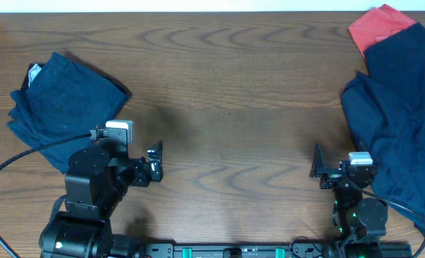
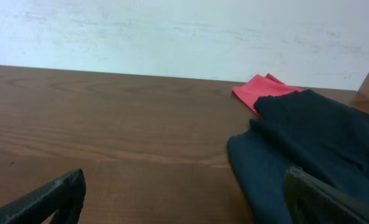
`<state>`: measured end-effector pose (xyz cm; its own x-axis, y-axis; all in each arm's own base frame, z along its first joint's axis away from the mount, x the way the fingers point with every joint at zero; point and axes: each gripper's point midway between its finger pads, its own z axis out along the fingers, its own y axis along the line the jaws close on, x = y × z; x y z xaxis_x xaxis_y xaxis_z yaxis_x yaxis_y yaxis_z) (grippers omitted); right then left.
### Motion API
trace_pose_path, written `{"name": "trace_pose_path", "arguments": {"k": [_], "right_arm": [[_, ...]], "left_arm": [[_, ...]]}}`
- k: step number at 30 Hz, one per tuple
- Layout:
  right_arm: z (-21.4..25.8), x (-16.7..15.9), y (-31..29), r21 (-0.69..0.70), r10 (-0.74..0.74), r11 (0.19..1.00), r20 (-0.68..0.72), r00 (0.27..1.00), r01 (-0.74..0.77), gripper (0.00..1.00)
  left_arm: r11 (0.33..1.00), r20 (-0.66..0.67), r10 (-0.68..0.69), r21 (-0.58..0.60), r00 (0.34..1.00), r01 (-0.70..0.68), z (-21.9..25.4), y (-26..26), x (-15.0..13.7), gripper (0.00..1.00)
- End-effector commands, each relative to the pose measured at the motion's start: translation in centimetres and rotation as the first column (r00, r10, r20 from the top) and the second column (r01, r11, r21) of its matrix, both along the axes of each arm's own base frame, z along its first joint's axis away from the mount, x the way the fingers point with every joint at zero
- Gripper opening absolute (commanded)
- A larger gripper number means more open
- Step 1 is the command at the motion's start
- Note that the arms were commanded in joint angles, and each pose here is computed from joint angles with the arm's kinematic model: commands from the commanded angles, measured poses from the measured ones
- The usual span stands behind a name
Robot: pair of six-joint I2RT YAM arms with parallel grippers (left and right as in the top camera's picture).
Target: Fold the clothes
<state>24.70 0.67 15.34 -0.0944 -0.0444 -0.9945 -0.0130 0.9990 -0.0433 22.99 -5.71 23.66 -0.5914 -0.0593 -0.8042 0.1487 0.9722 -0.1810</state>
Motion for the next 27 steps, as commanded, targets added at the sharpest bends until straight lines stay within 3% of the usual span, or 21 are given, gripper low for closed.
{"name": "trace_pose_path", "arguments": {"k": [1,7,12,16,23,27], "right_arm": [[-0.2,0.0,-0.1,-0.015,-0.002,1.000,-0.006,1.000,0.002,0.99],[-0.2,0.0,-0.1,-0.015,-0.002,1.000,-0.006,1.000,0.002,0.99],[-0.2,0.0,-0.1,-0.015,-0.002,1.000,-0.006,1.000,0.002,0.99],[-0.2,0.0,-0.1,-0.015,-0.002,1.000,-0.006,1.000,0.002,0.99],[-0.2,0.0,-0.1,-0.015,-0.002,1.000,-0.006,1.000,0.002,0.99],[-0.2,0.0,-0.1,-0.015,-0.002,1.000,-0.006,1.000,0.002,0.99]], "left_arm": [[1.000,-0.002,0.009,-0.001,1.000,-0.009,-0.1,0.1,0.0,0.98],[0.995,-0.014,0.070,0.074,0.997,-0.068,-1.6,2.1,-1.4,0.98],[0.986,0.027,0.157,0.046,0.987,-0.158,-7.1,3.9,-2.3,0.98],[0.972,0.181,0.235,-0.026,0.955,-0.234,-9.8,5.0,-0.8,0.98],[0.958,0.477,0.284,-0.112,0.832,-0.263,-8.3,6.2,1.7,0.98],[0.962,0.456,0.273,-0.108,0.847,-0.252,-9.0,6.0,1.5,0.98]]}}
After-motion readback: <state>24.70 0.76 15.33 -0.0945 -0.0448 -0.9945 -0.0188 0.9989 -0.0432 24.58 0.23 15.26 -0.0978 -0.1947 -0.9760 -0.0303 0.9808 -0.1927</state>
